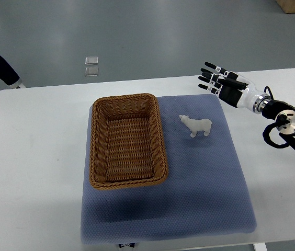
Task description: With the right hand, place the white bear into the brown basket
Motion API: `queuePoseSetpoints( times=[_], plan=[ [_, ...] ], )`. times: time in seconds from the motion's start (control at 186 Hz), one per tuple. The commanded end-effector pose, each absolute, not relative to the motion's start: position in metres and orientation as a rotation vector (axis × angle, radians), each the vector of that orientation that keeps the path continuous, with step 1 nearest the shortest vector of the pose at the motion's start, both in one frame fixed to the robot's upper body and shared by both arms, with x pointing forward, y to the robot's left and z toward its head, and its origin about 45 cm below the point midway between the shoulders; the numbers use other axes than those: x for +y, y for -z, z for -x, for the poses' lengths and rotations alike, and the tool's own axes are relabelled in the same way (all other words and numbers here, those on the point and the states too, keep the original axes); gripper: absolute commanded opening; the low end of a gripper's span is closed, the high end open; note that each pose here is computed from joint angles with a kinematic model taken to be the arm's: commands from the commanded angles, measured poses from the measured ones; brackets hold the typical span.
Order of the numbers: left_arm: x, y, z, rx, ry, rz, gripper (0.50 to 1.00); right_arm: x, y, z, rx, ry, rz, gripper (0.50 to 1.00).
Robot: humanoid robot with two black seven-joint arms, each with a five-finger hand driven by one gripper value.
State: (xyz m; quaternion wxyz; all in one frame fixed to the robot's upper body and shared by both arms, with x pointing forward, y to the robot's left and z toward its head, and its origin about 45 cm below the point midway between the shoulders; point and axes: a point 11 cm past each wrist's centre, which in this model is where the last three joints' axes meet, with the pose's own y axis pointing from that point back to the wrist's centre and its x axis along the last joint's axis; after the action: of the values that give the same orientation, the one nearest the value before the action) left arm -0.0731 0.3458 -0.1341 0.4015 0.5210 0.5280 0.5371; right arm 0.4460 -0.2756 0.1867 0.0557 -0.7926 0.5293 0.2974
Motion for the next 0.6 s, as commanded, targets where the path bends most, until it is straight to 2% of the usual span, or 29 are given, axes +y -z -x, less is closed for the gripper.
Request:
queuePoseSetpoints(
  times=[0.0, 0.29, 0.597],
  plan=[
    [0.345, 0.134, 0.073, 1.334, -1.356, -1.316, 1.0, -0.276, -0.188, -0.447, 1.607, -0.9, 2.404, 0.926],
    [0.347, 0.134, 0.074, 1.335, -1.361, -1.324, 1.0, -0.274, -0.186, -0.445, 1.612, -0.878, 2.445, 0.926],
    [0.346, 0.134, 0.072, 1.332, -1.359, -1.32, 1.0, -0.27, -0.195, -0.449, 1.646, -0.582, 2.648, 0.924]
  ],
)
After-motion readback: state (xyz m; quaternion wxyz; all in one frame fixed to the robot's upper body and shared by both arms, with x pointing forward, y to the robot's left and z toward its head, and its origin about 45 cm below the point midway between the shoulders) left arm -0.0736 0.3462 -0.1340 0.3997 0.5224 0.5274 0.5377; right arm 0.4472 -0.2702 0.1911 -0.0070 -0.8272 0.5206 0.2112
